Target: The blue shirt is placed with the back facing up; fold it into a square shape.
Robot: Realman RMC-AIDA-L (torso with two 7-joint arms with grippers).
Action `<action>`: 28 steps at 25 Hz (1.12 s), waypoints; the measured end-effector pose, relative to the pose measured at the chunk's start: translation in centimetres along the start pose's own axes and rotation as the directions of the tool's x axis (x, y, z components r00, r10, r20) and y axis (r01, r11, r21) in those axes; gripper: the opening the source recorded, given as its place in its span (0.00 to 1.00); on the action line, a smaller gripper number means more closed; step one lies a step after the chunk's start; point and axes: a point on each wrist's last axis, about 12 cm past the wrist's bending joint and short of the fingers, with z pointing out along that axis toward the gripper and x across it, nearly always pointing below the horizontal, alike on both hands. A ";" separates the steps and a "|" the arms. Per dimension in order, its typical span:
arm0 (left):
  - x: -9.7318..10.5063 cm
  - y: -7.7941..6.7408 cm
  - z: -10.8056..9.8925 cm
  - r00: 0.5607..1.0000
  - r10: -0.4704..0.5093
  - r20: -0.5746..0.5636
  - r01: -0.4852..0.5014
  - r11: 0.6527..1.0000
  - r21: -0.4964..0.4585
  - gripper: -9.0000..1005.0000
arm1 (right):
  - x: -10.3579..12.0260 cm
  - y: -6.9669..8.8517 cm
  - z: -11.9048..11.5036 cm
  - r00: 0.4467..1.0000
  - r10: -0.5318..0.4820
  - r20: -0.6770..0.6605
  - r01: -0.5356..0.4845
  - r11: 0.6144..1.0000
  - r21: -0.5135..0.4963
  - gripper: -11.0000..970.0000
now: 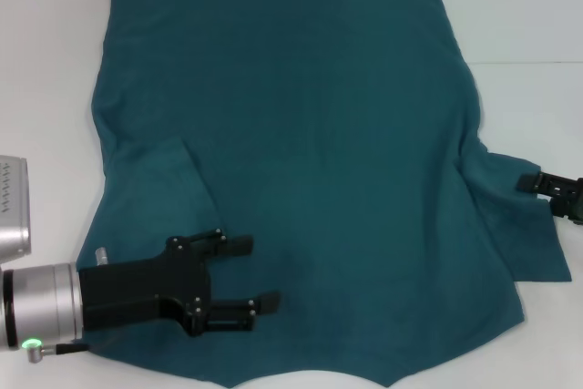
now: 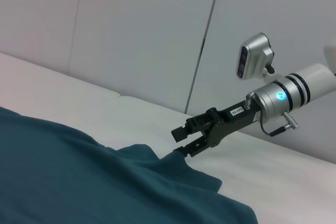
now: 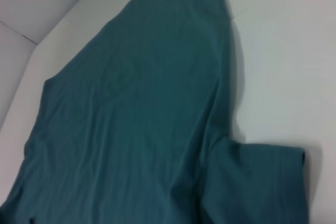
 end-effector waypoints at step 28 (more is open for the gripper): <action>-0.3 0.3 0.2 1.000 0.002 0.006 -0.002 1.000 -0.008 0.88 | 1.2 -0.4 -0.4 0.998 -0.007 -0.057 0.005 1.000 -0.023 0.85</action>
